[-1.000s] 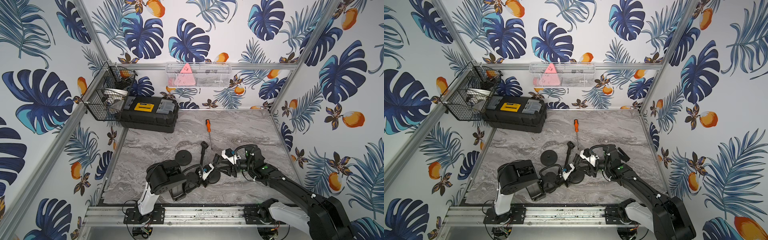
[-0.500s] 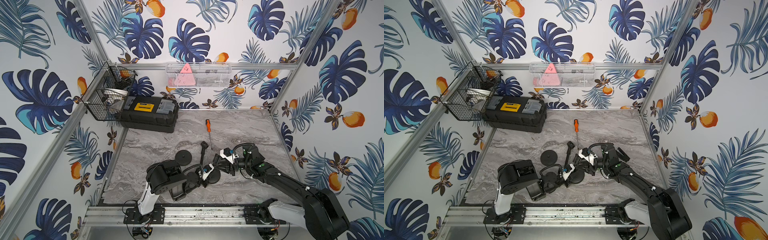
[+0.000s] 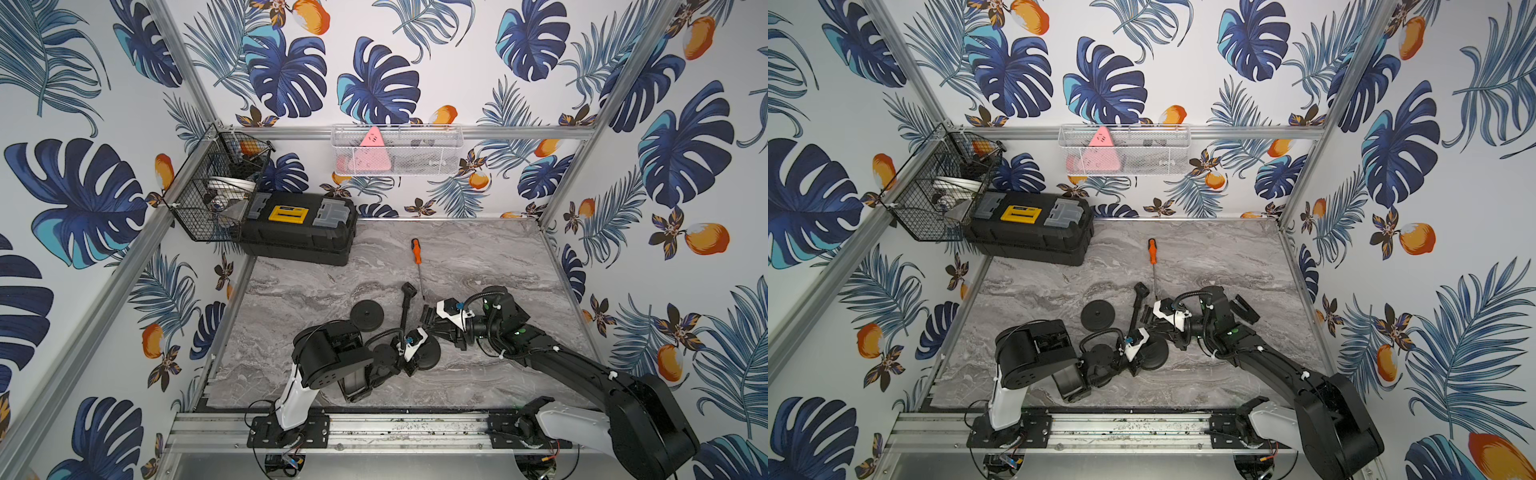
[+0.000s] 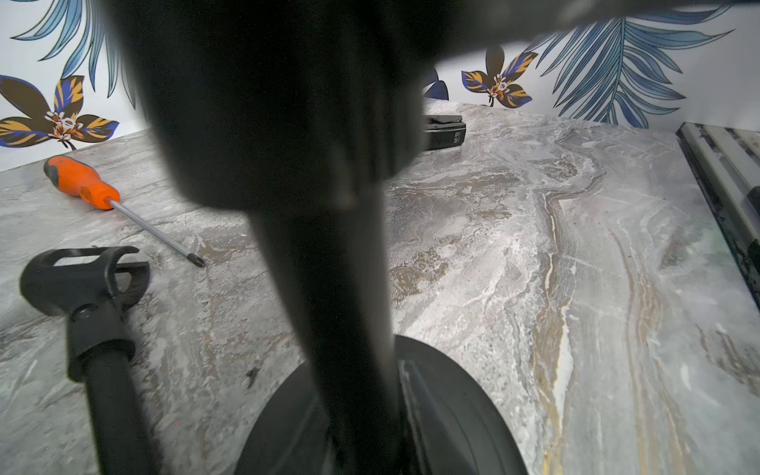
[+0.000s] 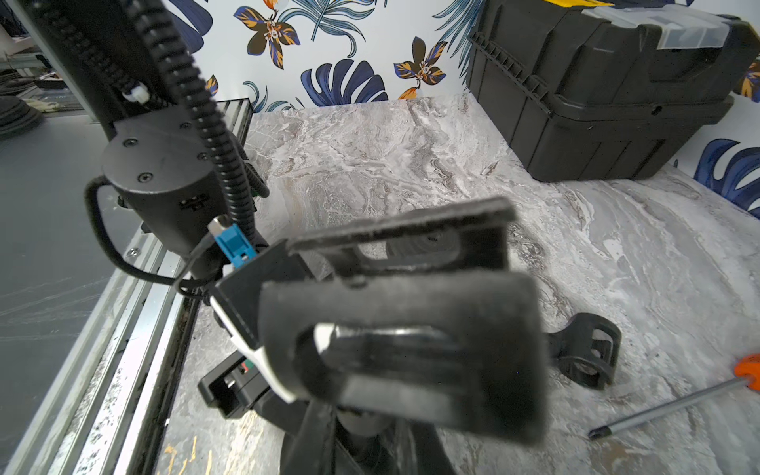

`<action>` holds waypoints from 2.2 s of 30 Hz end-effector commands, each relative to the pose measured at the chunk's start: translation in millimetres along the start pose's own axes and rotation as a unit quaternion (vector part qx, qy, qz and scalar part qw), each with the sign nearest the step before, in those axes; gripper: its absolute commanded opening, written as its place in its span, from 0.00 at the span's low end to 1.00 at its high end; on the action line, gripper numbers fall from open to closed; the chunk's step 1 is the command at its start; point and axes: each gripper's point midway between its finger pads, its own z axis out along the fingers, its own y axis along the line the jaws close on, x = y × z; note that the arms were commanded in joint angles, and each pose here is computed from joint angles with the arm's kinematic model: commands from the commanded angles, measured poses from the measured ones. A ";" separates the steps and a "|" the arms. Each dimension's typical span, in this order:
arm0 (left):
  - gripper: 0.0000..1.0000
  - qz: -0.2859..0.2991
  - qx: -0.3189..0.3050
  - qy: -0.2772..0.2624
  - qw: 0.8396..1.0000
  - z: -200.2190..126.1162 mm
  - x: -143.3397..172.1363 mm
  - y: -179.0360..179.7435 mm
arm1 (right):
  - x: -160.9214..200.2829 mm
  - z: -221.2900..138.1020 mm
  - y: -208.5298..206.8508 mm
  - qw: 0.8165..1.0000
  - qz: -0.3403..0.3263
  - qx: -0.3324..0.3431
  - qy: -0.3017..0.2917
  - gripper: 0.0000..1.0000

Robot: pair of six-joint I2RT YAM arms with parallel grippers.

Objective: Assemble a microphone stand
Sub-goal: Screw the microphone stand pole into the microphone stand base.

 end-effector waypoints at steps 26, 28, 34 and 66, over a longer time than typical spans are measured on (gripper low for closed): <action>0.29 -0.002 -0.011 -0.030 0.999 -9.6 -23.5 6.3 | 53.3 -4.8 10.7 0.945 0.132 0.297 0.027 0.00; 0.29 -0.002 -0.011 -0.030 0.999 -9.5 -23.6 5.9 | 55.6 -3.8 13.5 0.940 0.129 0.314 0.031 0.00; 0.28 0.000 -0.010 -0.030 0.999 -8.4 -23.7 5.6 | 57.3 4.4 23.8 0.930 0.121 0.343 0.043 0.00; 0.22 0.006 -0.005 -0.010 1.000 -0.1 -5.5 4.7 | 2.9 -26.7 20.0 0.983 0.122 0.131 0.025 0.56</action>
